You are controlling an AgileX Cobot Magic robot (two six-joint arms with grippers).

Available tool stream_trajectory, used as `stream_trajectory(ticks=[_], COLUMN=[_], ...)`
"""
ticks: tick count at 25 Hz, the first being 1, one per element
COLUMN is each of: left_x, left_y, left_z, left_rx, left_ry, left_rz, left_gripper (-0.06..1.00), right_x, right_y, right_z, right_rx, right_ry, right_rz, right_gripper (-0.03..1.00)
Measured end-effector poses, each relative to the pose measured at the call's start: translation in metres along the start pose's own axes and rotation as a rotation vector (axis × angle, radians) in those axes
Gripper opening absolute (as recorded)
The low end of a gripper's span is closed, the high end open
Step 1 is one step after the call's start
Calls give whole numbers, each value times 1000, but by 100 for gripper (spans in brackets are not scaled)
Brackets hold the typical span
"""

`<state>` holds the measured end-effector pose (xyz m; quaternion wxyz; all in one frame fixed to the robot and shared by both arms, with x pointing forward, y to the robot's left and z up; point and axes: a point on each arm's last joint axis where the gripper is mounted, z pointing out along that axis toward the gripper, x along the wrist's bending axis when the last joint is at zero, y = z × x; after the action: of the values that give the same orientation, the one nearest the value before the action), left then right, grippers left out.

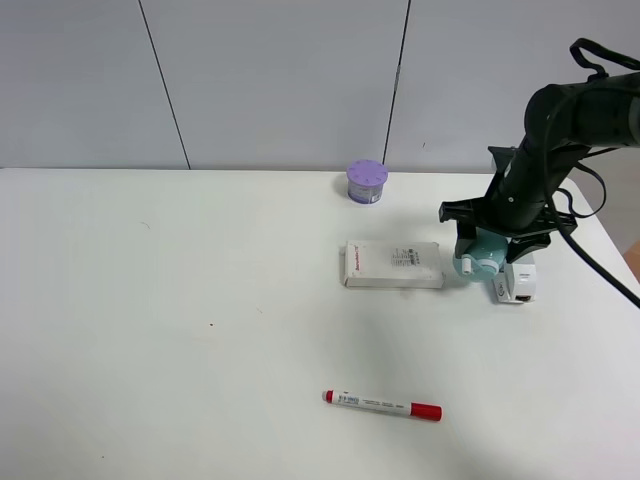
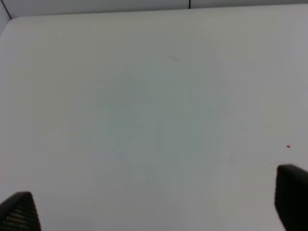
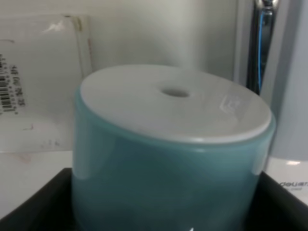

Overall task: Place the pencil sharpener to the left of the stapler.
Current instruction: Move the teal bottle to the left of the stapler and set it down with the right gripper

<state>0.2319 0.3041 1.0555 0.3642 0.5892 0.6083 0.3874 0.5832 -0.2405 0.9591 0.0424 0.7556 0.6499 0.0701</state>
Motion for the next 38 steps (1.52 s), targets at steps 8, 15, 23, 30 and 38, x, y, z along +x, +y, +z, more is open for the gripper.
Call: stream_trajectory(ticks=[8,15,23,30,38], left_x=[0,0,0,0,0], left_y=[0,0,0,0,0], left_z=[0,0,0,0,0], left_rx=[0,0,0,0,0], left_ry=[0,0,0,0,0], left_rz=[0,0,0,0,0], left_gripper=[99,99,99,99,99], right_x=[0,0,1,1,1], right_y=[2,2,3,3,3], right_z=[21,30,33,34,34], right_rx=[34,50,49,45,46], right_ry=[3,3,3,4,4], right_rz=[12,7,-2,-4,-4], right_gripper=[64,64,64,64,64])
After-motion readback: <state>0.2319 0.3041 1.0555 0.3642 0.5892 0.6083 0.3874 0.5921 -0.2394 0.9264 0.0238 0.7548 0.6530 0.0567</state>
